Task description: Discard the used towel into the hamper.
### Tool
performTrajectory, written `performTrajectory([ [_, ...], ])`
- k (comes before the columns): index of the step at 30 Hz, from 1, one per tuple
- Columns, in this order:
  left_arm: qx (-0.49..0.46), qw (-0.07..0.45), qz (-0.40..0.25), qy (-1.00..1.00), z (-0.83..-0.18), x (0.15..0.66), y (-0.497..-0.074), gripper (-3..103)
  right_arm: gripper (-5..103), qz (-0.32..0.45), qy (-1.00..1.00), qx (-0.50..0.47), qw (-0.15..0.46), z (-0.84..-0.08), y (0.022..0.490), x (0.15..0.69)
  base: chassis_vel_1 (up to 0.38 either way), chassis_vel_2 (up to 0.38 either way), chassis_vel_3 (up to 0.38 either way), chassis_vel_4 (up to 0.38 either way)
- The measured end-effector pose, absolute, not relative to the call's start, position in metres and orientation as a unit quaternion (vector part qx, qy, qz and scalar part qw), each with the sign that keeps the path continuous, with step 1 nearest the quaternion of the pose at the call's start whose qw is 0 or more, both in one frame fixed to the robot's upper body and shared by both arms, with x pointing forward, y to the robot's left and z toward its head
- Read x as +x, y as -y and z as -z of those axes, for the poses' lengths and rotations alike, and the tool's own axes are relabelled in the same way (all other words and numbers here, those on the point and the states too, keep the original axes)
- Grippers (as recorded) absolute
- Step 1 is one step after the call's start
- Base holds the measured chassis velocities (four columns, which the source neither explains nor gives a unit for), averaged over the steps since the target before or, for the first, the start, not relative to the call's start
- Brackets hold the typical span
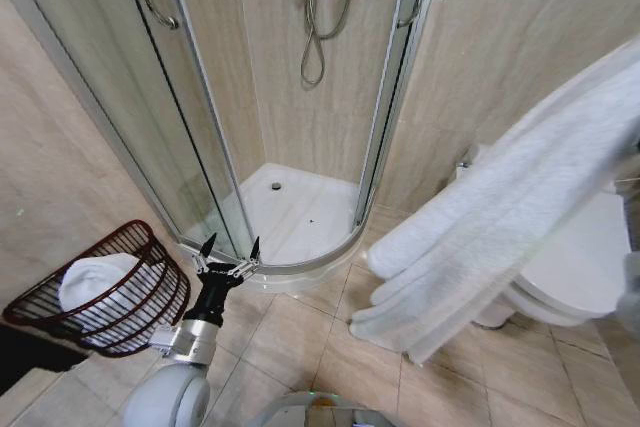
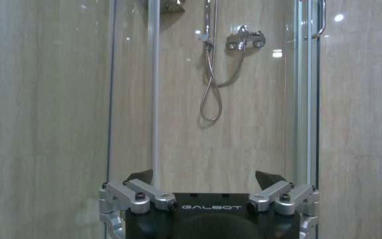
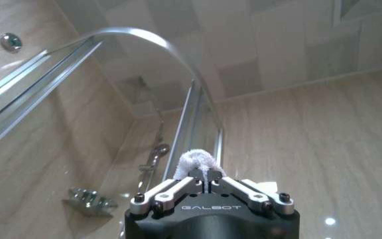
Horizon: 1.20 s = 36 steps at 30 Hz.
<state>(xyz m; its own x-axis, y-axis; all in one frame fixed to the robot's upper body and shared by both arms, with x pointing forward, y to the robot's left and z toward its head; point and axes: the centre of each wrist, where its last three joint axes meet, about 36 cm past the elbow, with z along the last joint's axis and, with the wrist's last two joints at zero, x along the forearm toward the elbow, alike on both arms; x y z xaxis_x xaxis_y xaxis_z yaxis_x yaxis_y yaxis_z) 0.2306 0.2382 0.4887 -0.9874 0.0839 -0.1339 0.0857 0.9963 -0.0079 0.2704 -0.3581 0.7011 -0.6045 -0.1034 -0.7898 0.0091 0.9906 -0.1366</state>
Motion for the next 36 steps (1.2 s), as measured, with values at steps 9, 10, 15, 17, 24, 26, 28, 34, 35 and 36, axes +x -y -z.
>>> performTrajectory([
  [9,0.043,0.067,0.007,-0.997,-0.489,0.231,-0.238,100,2,0.070,-0.877,-0.026,0.475,-0.717,0.366,0.263,0.000,0.000,0.000,0.000],
  [10,0.043,0.067,0.007,-0.997,-0.489,0.231,-0.238,100,2,0.070,-0.875,-0.027,0.478,-0.719,0.367,0.262,0.000,0.000,0.000,0.000],
  [15,0.043,0.067,0.007,-0.997,-0.489,0.231,-0.238,100,2,0.071,-0.866,-0.038,0.494,-0.726,0.367,0.261,0.000,0.000,0.000,0.000],
  [17,0.043,0.067,0.007,-0.997,-0.489,0.231,-0.238,100,2,0.072,-0.864,-0.041,0.497,-0.728,0.367,0.261,0.000,0.000,0.000,0.000],
  [24,0.043,0.067,0.007,-0.997,-0.489,0.231,-0.238,100,2,0.094,-0.844,-0.055,0.526,-0.751,0.372,0.262,0.000,0.000,0.000,0.000],
  [26,0.043,0.067,0.007,-0.997,-0.489,0.231,-0.238,100,2,0.101,-0.840,-0.054,0.531,-0.758,0.376,0.265,0.000,0.000,0.000,0.000],
  [28,0.043,0.067,0.007,-0.997,-0.489,0.231,-0.238,100,2,0.103,-0.838,-0.054,0.533,-0.761,0.377,0.266,0.000,0.000,0.000,0.000],
  [34,0.043,0.067,0.007,-0.997,-0.489,0.231,-0.238,100,2,0.107,-0.835,-0.066,0.536,-0.769,0.376,0.272,0.000,0.000,0.000,0.000],
  [35,0.043,0.067,0.007,-0.997,-0.489,0.231,-0.238,100,2,0.107,-0.833,-0.070,0.538,-0.771,0.373,0.273,0.000,0.000,0.000,0.000],
  [36,0.043,0.067,0.007,-0.997,-0.489,0.231,-0.238,100,2,0.108,-0.832,-0.075,0.538,-0.772,0.371,0.273,0.000,0.000,0.000,0.000],
])
